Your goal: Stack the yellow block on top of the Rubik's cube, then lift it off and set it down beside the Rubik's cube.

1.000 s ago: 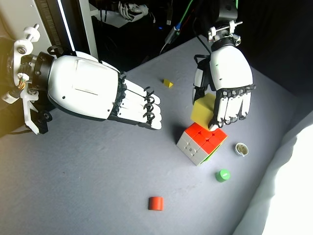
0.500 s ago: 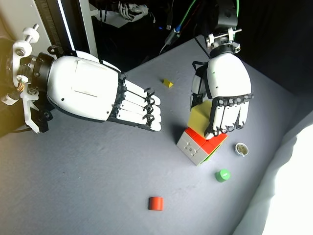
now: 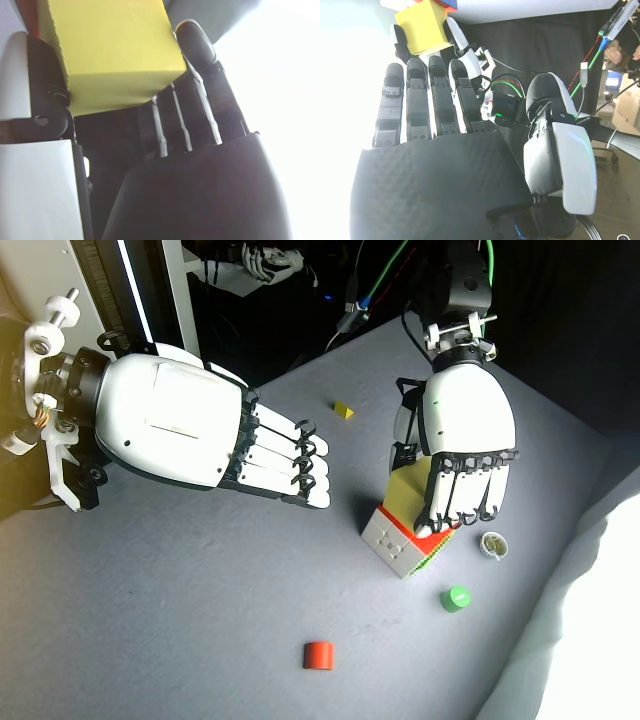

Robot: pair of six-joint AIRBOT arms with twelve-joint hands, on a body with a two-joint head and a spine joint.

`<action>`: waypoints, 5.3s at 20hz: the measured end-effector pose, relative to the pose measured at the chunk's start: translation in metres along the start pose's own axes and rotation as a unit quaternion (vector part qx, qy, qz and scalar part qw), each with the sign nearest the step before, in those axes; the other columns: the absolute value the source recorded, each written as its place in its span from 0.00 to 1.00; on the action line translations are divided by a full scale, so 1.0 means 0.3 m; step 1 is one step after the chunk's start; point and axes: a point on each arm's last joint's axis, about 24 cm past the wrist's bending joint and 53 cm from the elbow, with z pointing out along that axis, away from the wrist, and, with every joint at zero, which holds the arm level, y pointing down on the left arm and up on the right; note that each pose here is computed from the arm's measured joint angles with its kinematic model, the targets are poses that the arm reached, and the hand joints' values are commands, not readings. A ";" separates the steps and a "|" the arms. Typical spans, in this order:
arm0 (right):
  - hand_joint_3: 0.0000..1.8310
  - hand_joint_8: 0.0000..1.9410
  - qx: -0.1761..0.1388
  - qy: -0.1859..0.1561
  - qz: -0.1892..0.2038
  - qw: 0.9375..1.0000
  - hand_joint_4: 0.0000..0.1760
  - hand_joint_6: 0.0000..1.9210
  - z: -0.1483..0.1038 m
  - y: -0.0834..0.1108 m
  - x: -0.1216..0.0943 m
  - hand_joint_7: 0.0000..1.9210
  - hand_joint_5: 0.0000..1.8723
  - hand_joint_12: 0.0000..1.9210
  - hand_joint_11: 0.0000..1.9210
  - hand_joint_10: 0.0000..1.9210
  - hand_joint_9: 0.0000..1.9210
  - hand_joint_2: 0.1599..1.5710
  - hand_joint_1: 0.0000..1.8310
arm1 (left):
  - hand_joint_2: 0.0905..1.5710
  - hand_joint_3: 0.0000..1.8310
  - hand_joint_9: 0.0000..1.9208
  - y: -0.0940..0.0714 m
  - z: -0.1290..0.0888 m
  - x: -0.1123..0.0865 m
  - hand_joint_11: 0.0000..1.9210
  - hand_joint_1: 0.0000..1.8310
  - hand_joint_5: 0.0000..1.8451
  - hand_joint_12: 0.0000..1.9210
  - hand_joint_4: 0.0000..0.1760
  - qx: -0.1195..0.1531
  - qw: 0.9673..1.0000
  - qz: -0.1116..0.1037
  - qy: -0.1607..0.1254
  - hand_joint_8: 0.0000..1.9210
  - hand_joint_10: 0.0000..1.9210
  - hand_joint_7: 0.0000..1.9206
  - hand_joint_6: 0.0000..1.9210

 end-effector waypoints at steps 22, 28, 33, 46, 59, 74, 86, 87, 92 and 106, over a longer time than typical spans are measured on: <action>0.00 0.00 0.000 0.000 0.000 1.000 0.00 0.00 0.000 0.000 0.000 0.09 0.09 0.11 0.00 0.01 0.07 0.78 0.00 | 0.71 0.00 0.41 0.063 -0.003 -0.029 0.24 0.67 0.52 0.79 0.00 -0.004 1.000 0.017 -0.001 0.67 0.58 0.48 0.45; 0.00 0.00 0.000 0.000 0.001 1.000 0.00 0.00 0.000 0.000 0.000 0.07 0.07 0.06 0.00 0.00 0.05 0.79 0.00 | 0.70 0.00 0.42 0.063 -0.003 -0.028 0.24 0.68 0.53 0.80 0.00 -0.004 1.000 0.017 -0.001 0.65 0.57 0.49 0.43; 0.00 0.00 0.000 0.000 0.001 1.000 0.00 0.00 0.000 0.000 0.000 0.10 0.10 0.16 0.00 0.01 0.08 0.79 0.00 | 0.71 0.00 0.42 0.058 0.001 -0.025 0.25 0.68 0.53 0.80 0.00 -0.005 1.000 0.017 -0.001 0.65 0.57 0.49 0.44; 0.00 0.00 0.000 0.000 0.002 1.000 0.00 0.00 0.000 -0.001 -0.001 0.09 0.09 0.11 0.00 0.01 0.07 0.80 0.00 | 0.72 0.00 0.29 0.061 0.002 -0.027 0.01 0.44 0.24 0.65 0.00 -0.007 1.000 0.024 -0.002 0.00 0.03 0.30 0.00; 0.00 0.00 0.001 0.000 0.004 1.000 0.00 0.00 0.000 -0.002 0.000 0.07 0.07 0.08 0.00 0.00 0.05 0.80 0.00 | 0.69 0.00 0.07 0.062 0.006 -0.008 0.00 0.27 0.03 0.28 0.00 -0.007 1.000 0.024 0.002 0.00 0.00 0.05 0.00; 0.00 0.00 0.058 -0.070 0.106 0.990 0.00 0.00 0.063 -0.204 -0.138 0.05 0.05 0.06 0.00 0.00 0.04 0.79 0.00 | 0.52 0.00 0.02 0.160 -0.068 -0.073 0.00 0.14 0.02 0.18 0.00 -0.041 0.999 0.017 -0.019 0.00 0.00 0.02 0.00; 0.00 0.00 0.027 -0.078 0.162 0.983 0.00 0.00 0.294 -0.182 -0.172 0.00 0.00 0.00 0.00 0.00 0.00 0.58 0.21 | 0.43 0.00 0.00 0.316 -0.175 -0.132 0.00 0.11 0.00 0.00 0.00 -0.093 0.995 0.006 -0.038 0.00 0.00 0.00 0.00; 0.00 0.00 0.018 -0.075 0.164 0.984 0.00 0.00 0.317 -0.152 -0.175 0.00 0.00 0.00 0.00 0.00 0.00 0.58 0.21 | 0.43 0.00 0.00 0.329 -0.187 -0.122 0.00 0.11 0.00 0.00 0.00 -0.097 0.995 0.006 -0.034 0.00 0.00 0.00 0.00; 0.00 0.00 -0.010 -0.071 0.171 0.983 0.00 0.00 0.400 -0.061 -0.189 0.00 0.00 0.00 0.00 0.00 0.00 0.58 0.55 | 0.45 0.00 0.00 0.409 -0.265 -0.083 0.00 0.06 0.00 0.00 0.00 -0.120 0.993 0.012 -0.019 0.00 0.00 0.00 0.00; 0.00 0.00 -0.003 -0.061 0.265 0.962 0.00 0.00 0.557 -0.060 -0.216 0.00 0.00 0.00 0.00 0.00 0.00 0.55 0.62 | 0.48 0.01 0.00 0.402 -0.424 0.086 0.02 0.08 0.00 0.01 0.00 -0.103 0.990 0.094 0.019 0.00 0.00 0.00 0.00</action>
